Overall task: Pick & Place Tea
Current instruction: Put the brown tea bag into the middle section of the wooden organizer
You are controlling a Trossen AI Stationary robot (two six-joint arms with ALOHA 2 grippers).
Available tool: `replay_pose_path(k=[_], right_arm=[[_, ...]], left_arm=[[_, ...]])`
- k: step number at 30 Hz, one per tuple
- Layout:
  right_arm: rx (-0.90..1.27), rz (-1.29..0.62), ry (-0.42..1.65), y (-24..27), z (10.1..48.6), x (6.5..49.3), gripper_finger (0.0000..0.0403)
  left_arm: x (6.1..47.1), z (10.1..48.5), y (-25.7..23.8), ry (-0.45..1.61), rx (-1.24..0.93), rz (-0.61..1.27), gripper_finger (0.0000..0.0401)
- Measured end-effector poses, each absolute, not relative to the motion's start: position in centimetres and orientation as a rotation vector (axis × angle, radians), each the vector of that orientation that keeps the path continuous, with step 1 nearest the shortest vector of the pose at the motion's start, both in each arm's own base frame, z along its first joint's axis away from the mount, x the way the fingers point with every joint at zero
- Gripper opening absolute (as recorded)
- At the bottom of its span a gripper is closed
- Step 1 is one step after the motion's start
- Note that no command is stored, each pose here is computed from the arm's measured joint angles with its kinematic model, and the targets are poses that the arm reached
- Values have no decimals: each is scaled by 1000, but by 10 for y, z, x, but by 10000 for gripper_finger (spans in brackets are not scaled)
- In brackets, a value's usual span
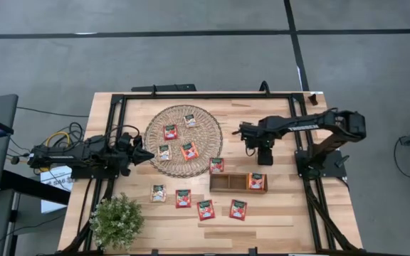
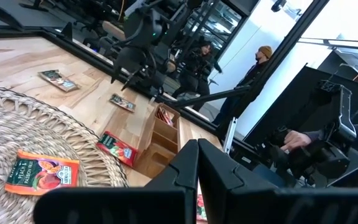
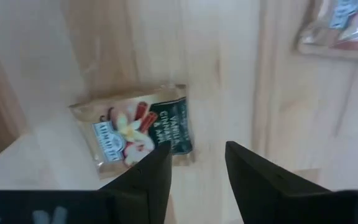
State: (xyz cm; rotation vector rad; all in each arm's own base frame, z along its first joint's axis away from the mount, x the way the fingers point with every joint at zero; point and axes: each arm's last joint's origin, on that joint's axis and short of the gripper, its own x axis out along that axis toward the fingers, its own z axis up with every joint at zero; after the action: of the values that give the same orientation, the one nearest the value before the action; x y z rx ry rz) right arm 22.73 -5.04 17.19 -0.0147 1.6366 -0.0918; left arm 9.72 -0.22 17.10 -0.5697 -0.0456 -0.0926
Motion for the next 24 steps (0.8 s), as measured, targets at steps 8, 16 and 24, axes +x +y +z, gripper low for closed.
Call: replay_pose_path(k=[8,16,24], right_arm=[[-5,-49,1662,-46,154,215,131],[-13,-62,1594,-49,147,217,127],[-35,-29,1620,-49,141,219,125]], left_arm=[[97,171,-2,-42,-570,-92,0],[97,171,-2,-42,-569,-92,0],[97,171,-2,-42,-569,-92,0]])
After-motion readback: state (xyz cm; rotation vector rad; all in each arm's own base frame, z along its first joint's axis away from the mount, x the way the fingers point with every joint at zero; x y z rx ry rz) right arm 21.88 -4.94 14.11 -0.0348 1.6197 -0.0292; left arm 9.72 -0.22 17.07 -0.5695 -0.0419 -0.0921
